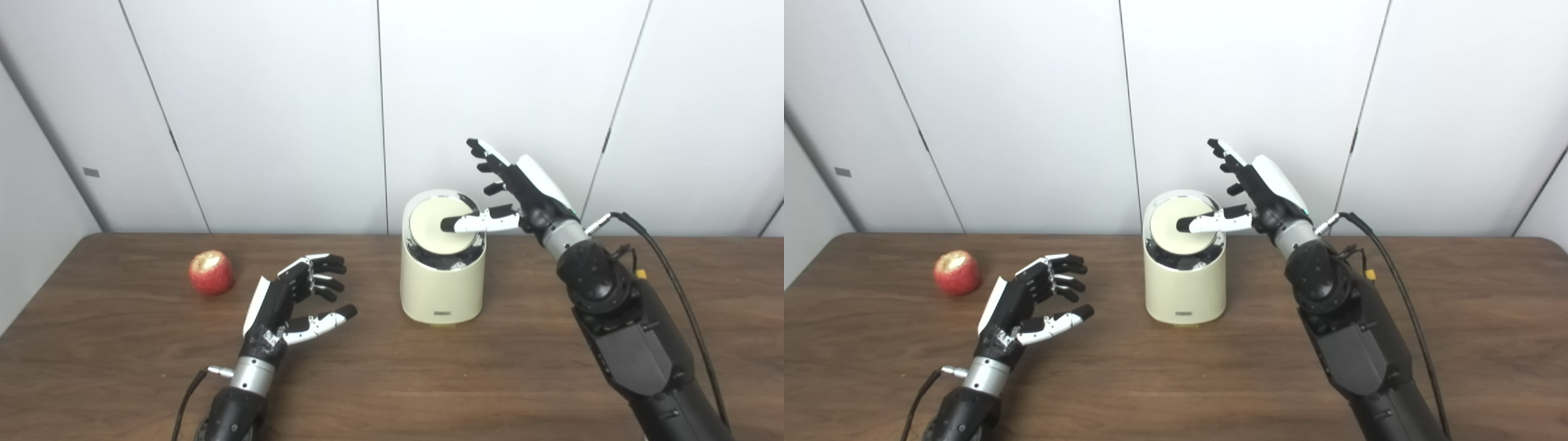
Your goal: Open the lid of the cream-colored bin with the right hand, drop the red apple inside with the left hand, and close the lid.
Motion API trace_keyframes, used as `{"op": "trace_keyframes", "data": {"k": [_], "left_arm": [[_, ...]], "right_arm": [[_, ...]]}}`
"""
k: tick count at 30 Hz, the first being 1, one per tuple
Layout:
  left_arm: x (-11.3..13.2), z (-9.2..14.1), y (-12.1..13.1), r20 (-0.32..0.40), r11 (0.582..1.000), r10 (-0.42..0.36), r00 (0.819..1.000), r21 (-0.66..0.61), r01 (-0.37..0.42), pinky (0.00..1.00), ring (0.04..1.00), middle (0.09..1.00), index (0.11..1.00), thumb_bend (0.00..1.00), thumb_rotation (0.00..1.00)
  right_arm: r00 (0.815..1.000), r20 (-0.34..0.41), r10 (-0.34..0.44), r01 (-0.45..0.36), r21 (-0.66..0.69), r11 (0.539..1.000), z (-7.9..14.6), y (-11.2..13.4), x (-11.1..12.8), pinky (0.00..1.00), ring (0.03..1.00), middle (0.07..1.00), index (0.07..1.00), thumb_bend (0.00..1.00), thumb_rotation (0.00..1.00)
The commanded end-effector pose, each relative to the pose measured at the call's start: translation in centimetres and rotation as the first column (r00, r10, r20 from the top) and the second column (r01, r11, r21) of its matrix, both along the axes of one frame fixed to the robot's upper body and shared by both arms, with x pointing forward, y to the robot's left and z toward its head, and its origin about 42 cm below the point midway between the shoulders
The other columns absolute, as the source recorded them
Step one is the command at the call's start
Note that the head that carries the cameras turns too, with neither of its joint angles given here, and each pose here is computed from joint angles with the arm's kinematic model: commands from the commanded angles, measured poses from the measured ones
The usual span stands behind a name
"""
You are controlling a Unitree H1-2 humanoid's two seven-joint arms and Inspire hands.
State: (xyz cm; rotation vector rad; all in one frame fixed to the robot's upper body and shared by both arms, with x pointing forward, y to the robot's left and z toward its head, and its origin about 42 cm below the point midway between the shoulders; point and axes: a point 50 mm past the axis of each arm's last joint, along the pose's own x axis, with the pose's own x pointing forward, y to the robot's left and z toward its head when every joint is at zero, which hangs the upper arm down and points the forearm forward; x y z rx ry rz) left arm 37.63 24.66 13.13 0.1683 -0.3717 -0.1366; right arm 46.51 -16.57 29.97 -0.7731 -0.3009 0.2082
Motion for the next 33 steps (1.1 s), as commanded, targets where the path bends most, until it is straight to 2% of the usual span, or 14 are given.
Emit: {"op": "trace_keyframes", "data": {"k": [1, 15, 28, 33], "left_arm": [[-0.2, -0.5, -0.3, 0.008, 1.0, -0.009, 1.0, -0.011, 0.009, 0.52, 0.592, 0.688, 0.708, 0.68, 0.02], [-0.5, -0.4, -0.2, 0.009, 1.0, -0.008, 1.0, -0.011, 0.008, 0.52, 0.59, 0.688, 0.709, 0.68, 0.01], [-0.8, -0.4, 0.0, 0.012, 1.0, -0.001, 1.0, -0.002, 0.001, 0.52, 0.587, 0.686, 0.711, 0.68, 0.03], [-0.9, -0.4, 0.0, 0.01, 1.0, -0.003, 1.0, -0.008, 0.003, 0.52, 0.59, 0.687, 0.712, 0.67, 0.01]], "right_arm": [[0.996, 0.088, 0.018, -0.018, -0.001, 1.0, 2.8, 0.6, 0.2, 0.74, 0.901, 0.948, 0.973, 0.8, 0.38], [0.997, 0.072, 0.014, -0.012, -0.031, 0.999, 1.8, 0.8, 0.2, 0.77, 0.897, 0.942, 0.961, 0.84, 0.34], [0.999, 0.052, -0.012, 0.016, -0.072, 0.997, 0.9, 0.3, 0.8, 0.74, 0.883, 0.936, 0.954, 0.84, 0.32], [0.999, 0.038, -0.023, 0.026, -0.065, 0.998, 0.4, -0.1, 1.4, 0.77, 0.9, 0.939, 0.95, 0.83, 0.31]]}}
